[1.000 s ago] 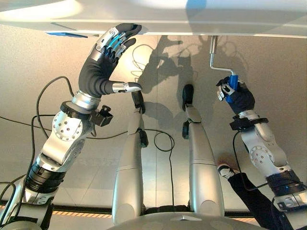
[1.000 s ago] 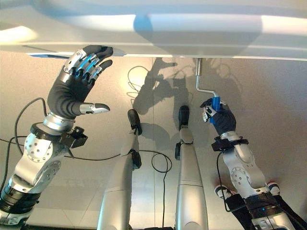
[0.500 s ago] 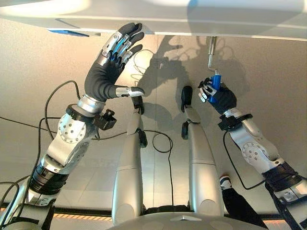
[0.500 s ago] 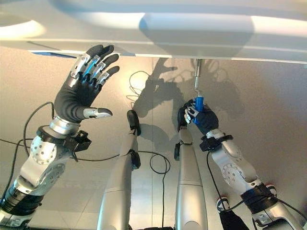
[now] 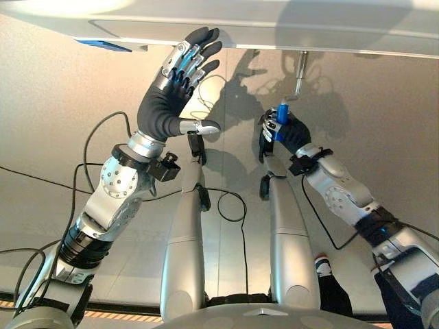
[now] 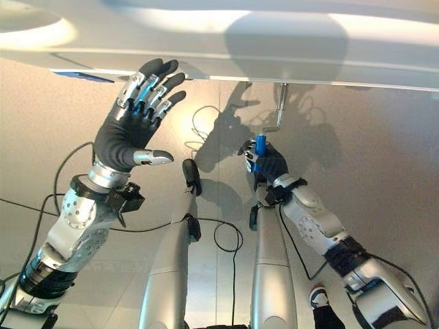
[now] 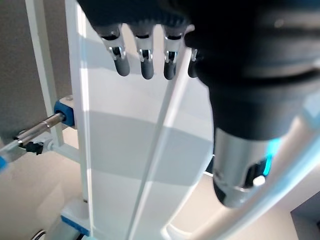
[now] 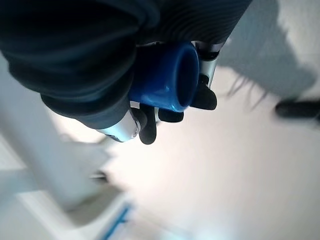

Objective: Raise the hospital bed

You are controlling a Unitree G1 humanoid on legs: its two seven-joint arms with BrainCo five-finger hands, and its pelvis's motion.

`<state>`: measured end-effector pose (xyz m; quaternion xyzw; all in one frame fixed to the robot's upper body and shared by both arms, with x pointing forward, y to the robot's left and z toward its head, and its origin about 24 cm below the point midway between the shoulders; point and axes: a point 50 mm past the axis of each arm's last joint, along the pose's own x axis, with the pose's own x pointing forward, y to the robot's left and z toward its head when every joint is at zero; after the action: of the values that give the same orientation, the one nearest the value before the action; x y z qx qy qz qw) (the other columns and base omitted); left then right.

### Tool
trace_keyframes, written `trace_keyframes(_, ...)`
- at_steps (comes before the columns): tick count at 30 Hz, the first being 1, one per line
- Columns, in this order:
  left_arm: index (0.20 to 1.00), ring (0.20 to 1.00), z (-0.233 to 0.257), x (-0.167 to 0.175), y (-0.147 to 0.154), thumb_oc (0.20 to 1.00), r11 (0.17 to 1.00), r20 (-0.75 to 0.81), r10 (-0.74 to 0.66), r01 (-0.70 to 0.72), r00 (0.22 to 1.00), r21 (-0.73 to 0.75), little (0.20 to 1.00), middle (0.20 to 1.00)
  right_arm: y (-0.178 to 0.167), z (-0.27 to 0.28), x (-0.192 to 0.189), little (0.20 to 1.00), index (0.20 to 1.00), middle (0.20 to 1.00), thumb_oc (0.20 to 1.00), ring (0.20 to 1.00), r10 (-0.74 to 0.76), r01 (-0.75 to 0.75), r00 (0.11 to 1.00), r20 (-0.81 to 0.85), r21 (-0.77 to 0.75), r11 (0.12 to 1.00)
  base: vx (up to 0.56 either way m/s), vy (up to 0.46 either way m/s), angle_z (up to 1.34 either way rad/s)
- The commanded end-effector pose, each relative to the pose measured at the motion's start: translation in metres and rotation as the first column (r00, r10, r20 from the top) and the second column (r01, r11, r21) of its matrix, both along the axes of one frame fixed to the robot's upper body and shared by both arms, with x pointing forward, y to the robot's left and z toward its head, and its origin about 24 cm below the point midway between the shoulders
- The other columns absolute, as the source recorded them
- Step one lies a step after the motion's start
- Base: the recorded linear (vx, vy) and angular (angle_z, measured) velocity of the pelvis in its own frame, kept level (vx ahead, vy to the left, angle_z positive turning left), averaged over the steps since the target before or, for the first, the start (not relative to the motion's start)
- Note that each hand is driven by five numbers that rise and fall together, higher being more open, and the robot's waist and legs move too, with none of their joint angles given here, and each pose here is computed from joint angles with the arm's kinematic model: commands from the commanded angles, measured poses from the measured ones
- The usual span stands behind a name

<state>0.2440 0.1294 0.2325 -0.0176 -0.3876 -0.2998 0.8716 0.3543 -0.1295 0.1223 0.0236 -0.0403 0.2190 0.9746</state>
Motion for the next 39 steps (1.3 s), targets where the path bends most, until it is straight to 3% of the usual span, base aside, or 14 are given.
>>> trace_keyframes(1,1.000,1.000,0.015,-0.022,-0.018,1.000,0.984,0.103,-0.167,0.172,0.981,-0.039,1.000,1.000,0.044,0.054,0.021,0.200,0.200,0.200,0.200,0.200,0.129,-0.072,0.963,0.237,-0.232,0.970,0.00,0.000,0.00)
trace_keyframes(8,1.000,1.000,0.015,-0.021,-0.032,1.000,0.969,0.092,-0.237,0.242,0.967,-0.049,1.000,1.000,0.008,0.016,0.049,0.200,0.200,0.200,0.200,0.200,-0.102,0.118,0.993,0.062,-0.377,0.919,0.00,0.004,0.00)
trace_keyframes(17,1.000,1.000,0.018,-0.021,-0.039,1.000,0.962,0.099,-0.263,0.268,0.960,-0.046,1.000,1.000,-0.045,0.003,0.057,0.200,0.200,0.200,0.200,0.200,-0.356,0.314,0.933,-0.052,-0.362,0.878,0.00,0.002,0.02)
trace_keyframes(23,1.000,1.000,0.016,-0.018,-0.040,1.000,0.969,0.088,-0.244,0.246,0.966,-0.017,1.000,1.000,-0.103,-0.006,0.048,0.200,0.200,0.200,0.200,0.200,-0.564,0.505,0.816,-0.129,-0.317,0.803,0.01,-0.002,0.05)
trace_keyframes(25,1.000,1.000,0.016,-0.017,-0.039,1.000,0.971,0.088,-0.239,0.239,0.967,0.003,1.000,1.000,-0.137,-0.009,0.037,0.200,0.200,0.200,0.200,0.200,-0.659,0.609,0.735,-0.159,-0.273,0.745,0.00,0.001,0.06)
trace_keyframes(28,1.000,1.000,0.016,-0.018,-0.037,1.000,0.970,0.089,-0.241,0.241,0.966,0.012,1.000,1.000,-0.152,-0.012,0.031,0.200,0.200,0.200,0.200,0.200,-0.692,0.643,0.703,-0.165,-0.268,0.717,0.00,0.000,0.02)
trace_keyframes(29,1.000,1.000,0.016,-0.017,-0.035,1.000,0.971,0.090,-0.237,0.236,0.967,0.023,1.000,1.000,-0.177,-0.016,0.018,0.200,0.200,0.200,0.200,0.200,-0.741,0.693,0.648,-0.176,-0.270,0.669,0.00,0.000,0.00)
trace_keyframes(34,1.000,1.000,0.015,-0.018,-0.029,1.000,0.972,0.087,-0.235,0.232,0.968,0.046,1.000,1.000,-0.228,-0.014,-0.010,0.200,0.200,0.200,0.200,0.200,-0.832,0.794,0.527,-0.175,-0.247,0.555,0.00,0.000,0.00)
trace_keyframes(39,1.000,1.000,0.016,-0.019,-0.025,1.000,0.973,0.087,-0.229,0.223,0.970,0.064,1.000,1.000,-0.256,-0.014,-0.030,0.200,0.200,0.200,0.200,0.200,-0.875,0.842,0.451,-0.179,-0.240,0.483,0.00,-0.008,0.02)
